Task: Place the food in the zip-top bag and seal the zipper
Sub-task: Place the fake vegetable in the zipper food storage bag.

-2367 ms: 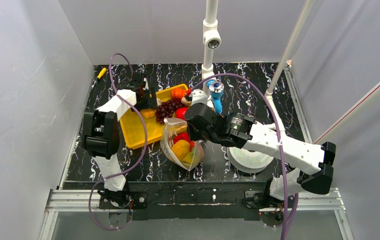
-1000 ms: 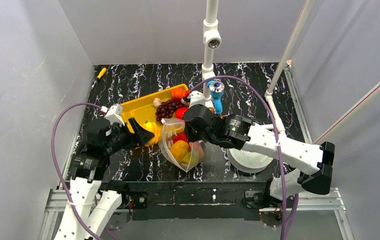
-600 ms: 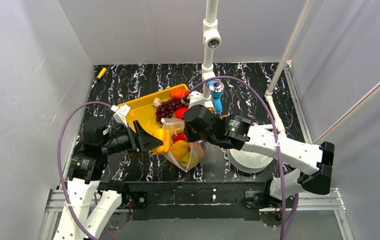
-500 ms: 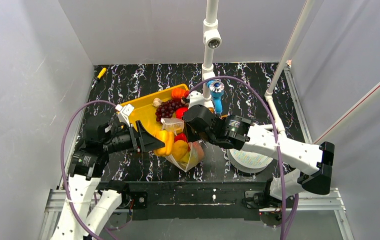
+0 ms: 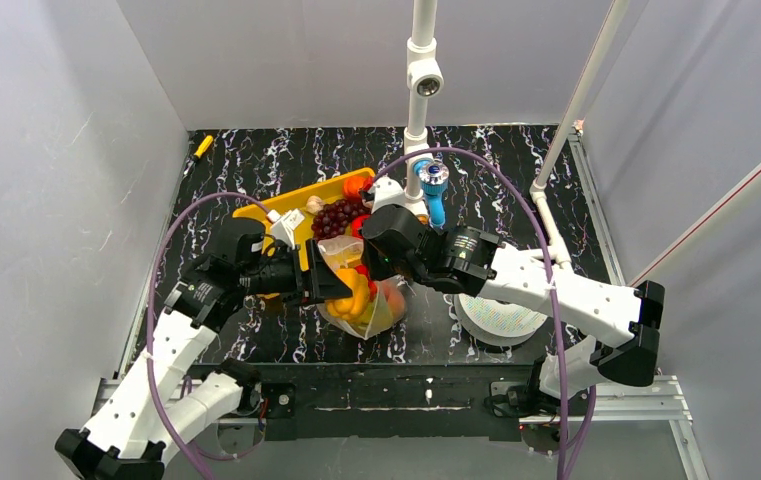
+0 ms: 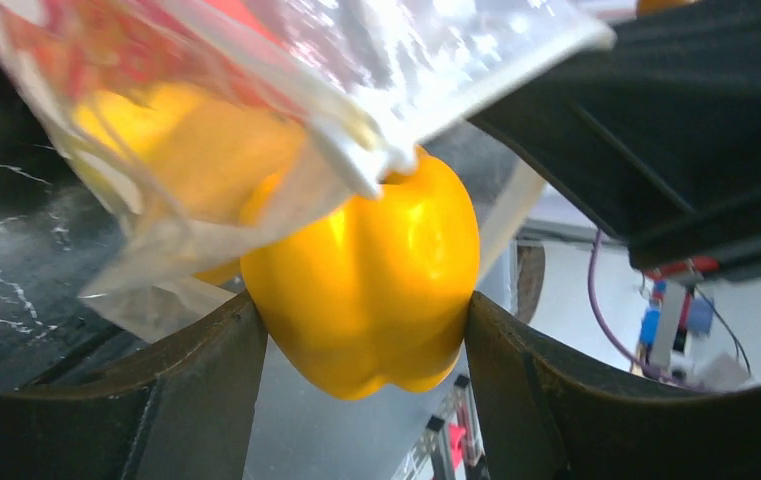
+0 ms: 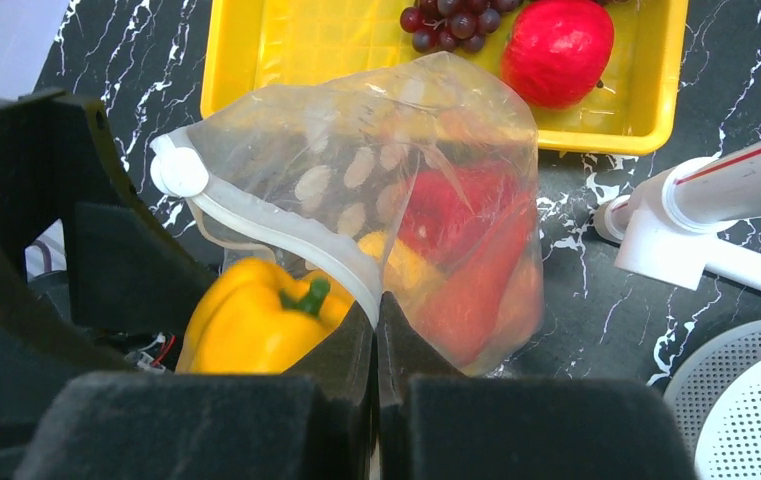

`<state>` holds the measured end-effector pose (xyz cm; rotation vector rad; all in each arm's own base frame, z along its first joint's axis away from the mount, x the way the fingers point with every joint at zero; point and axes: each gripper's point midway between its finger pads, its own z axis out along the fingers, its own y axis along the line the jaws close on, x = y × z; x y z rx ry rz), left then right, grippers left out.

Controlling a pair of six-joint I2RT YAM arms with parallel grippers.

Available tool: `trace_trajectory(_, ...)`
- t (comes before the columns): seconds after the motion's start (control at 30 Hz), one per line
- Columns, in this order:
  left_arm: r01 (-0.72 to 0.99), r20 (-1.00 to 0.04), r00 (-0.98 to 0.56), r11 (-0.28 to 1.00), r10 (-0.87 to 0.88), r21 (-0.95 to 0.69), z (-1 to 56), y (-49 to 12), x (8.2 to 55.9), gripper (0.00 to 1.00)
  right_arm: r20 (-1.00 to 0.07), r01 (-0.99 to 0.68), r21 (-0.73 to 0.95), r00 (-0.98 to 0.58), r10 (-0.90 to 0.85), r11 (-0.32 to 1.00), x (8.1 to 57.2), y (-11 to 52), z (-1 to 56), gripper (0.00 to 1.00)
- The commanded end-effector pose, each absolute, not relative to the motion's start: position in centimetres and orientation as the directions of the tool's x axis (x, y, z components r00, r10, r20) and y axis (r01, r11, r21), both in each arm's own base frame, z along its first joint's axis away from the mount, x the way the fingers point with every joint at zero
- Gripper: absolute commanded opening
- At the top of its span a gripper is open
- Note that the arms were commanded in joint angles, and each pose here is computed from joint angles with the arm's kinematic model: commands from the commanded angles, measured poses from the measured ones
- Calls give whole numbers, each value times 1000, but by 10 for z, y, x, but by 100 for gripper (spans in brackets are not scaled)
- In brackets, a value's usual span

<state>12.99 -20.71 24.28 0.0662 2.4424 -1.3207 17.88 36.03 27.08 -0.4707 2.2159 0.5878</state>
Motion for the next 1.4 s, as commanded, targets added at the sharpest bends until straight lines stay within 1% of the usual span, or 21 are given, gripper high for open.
trace_trajectory(0.0,175,-382,-900,627,-212,-759,247,-200,152,33,-797,-522,305,-597,-87,796,177,362,300,1)
trace_trajectory(0.07,161,-370,-904,632,-213,-758,248,-203,157,36,-796,-521,307,-599,-85,796,176,360,300,1)
trace_trajectory(0.13,146,-379,-896,652,-232,-744,246,-201,164,38,-796,-522,309,-600,-84,795,175,360,300,1)
trace_trajectory(0.17,139,-388,-888,662,-246,-736,246,-198,167,42,-796,-520,310,-600,-82,796,176,359,300,1)
trace_trajectory(0.27,136,-414,-870,676,-268,-724,248,-195,173,60,-797,-522,316,-599,-77,792,175,358,302,1)
trace_trajectory(0.33,146,-427,-861,672,-275,-726,253,-195,174,70,-797,-523,319,-599,-74,791,174,357,303,1)
trace_trajectory(0.43,172,-447,-852,663,-271,-729,260,-195,173,80,-797,-521,320,-600,-73,791,173,355,302,1)
trace_trajectory(0.53,205,-461,-850,645,-255,-736,266,-197,170,86,-797,-517,318,-600,-72,795,173,353,300,1)
trace_trajectory(0.7,250,-485,-842,626,-235,-738,277,-197,162,88,-797,-517,319,-600,-70,794,173,353,300,1)
trace_trajectory(0.87,305,-541,-811,629,-222,-715,293,-190,153,90,-797,-511,314,-600,-71,800,174,350,299,1)
trace_trajectory(0.93,310,-542,-812,628,-216,-714,295,-189,149,90,-799,-508,313,-597,-67,803,175,349,300,1)
trace_trajectory(1.0,306,-520,-830,614,-202,-727,291,-191,144,88,-801,-506,314,-596,-62,803,175,349,302,1)
trace_trajectory(1.17,277,-435,-886,567,-163,-776,269,-198,127,79,-803,-507,316,-593,-59,802,176,350,305,1)
trace_trajectory(1.37,275,-378,-919,510,-108,-815,255,-200,103,72,-803,-511,317,-593,-60,799,176,353,306,1)
